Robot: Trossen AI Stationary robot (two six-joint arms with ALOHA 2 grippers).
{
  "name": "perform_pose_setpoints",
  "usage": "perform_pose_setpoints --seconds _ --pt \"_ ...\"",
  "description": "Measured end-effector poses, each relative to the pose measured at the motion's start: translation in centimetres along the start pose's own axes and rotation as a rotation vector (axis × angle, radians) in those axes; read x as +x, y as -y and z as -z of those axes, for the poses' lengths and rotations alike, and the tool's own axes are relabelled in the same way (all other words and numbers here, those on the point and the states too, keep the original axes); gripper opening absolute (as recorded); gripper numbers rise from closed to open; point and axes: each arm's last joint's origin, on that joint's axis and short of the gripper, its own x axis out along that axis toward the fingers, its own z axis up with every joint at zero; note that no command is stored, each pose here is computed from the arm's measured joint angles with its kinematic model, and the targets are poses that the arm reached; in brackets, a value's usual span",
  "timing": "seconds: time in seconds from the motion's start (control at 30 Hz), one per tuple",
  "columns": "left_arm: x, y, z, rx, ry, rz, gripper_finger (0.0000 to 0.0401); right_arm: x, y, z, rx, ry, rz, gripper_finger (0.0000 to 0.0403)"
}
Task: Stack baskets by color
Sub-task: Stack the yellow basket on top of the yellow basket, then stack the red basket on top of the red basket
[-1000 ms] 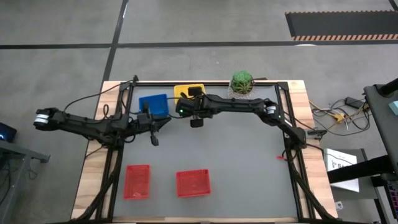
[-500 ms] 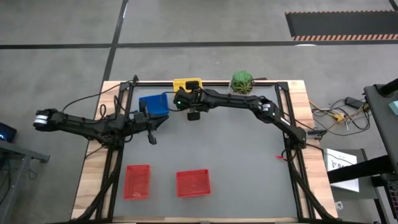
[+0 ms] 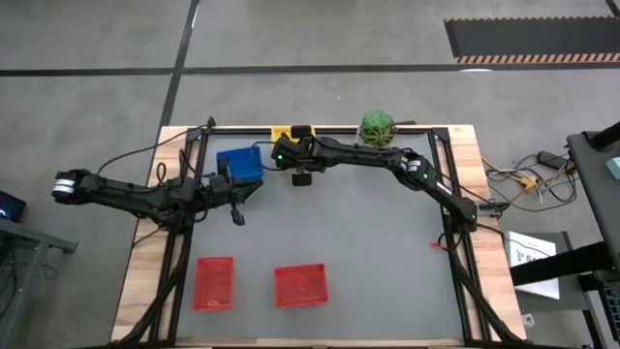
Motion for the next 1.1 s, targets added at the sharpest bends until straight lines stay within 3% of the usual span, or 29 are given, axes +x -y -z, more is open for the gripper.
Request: perform_pose_setpoints --seconds 0.27,0.47,0.73,0.9,1.1 --pt "0.0 0.0 0.0 0.001 -0.001 0.000 0.0000 0.0 0.0 0.0 0.027 0.001 0.003 0.0119" --pt "0.0 0.0 0.0 0.001 0.000 -0.001 0.0000 -1.3 -0.1 -0.3 0.064 0.016 0.002 0.0150" --pt "0.1 0.0 0.1 0.011 -0.007 -0.003 0.0000 -5.3 0.0 -0.2 0.131 0.029 -0.037 0.0154" --pt "0.1 0.0 0.1 0.010 -0.008 -0.003 0.0000 -8.0 0.0 0.4 0.211 0.058 -0.184 0.0147" --pt "0.2 0.1 0.2 0.006 -0.014 -0.002 0.0000 -10.4 -2.0 1.6 0.236 0.075 -0.283 0.0137"
